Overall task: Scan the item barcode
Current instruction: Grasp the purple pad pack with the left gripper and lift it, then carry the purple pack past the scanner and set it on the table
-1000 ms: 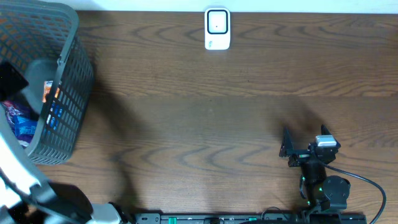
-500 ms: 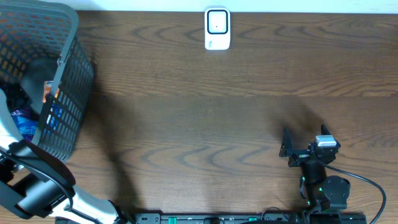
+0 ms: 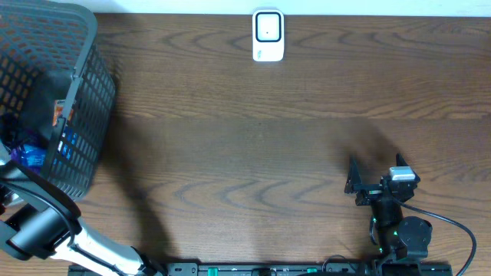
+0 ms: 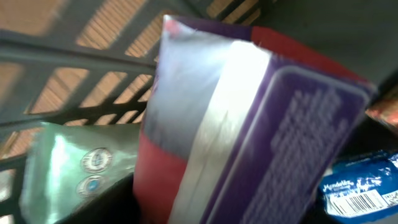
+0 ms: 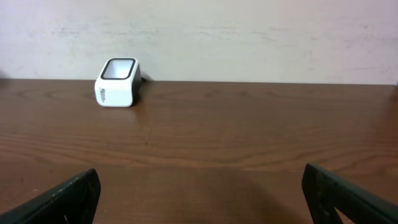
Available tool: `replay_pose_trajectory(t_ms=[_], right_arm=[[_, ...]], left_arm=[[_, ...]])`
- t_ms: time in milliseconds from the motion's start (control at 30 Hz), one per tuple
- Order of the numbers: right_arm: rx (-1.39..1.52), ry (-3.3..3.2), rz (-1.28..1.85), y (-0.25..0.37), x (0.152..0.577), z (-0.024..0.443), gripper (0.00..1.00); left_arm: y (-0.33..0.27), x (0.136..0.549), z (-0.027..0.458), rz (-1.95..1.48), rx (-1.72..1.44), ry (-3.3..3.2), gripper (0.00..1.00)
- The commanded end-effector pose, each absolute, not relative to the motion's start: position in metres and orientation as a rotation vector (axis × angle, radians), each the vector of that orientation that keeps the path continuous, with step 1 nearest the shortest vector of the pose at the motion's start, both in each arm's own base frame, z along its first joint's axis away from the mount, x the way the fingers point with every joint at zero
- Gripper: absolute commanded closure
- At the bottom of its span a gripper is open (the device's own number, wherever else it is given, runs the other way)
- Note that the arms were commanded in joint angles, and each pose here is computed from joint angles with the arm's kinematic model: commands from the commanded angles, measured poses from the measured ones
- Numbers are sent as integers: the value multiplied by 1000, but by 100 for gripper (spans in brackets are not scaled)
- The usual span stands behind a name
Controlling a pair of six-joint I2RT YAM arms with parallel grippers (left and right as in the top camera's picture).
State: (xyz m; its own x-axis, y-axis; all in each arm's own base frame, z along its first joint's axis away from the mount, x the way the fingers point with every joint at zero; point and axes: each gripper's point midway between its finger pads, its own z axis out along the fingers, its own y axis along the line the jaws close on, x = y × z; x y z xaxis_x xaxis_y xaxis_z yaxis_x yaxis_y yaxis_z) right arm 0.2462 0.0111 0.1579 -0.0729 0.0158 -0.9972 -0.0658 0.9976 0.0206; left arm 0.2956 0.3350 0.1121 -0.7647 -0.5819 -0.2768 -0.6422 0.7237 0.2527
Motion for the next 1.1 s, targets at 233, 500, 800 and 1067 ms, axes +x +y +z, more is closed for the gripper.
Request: replay_pose_trajectory(t_ms=[233,500,800,1067], right_arm=[[-30,1643,80,12,246,157,1],[-30,1643,80,12,246,157,1],[-30,1643,80,12,246,157,1],[-30,1643,80,12,246,157,1]], left_arm=[[331,306,174,482,-1066,2524,93],[264,356,322,120,-770,2077,93],[153,362,463,-54,-506,1710,93],[11,389,479,-444,-210,1728,93]])
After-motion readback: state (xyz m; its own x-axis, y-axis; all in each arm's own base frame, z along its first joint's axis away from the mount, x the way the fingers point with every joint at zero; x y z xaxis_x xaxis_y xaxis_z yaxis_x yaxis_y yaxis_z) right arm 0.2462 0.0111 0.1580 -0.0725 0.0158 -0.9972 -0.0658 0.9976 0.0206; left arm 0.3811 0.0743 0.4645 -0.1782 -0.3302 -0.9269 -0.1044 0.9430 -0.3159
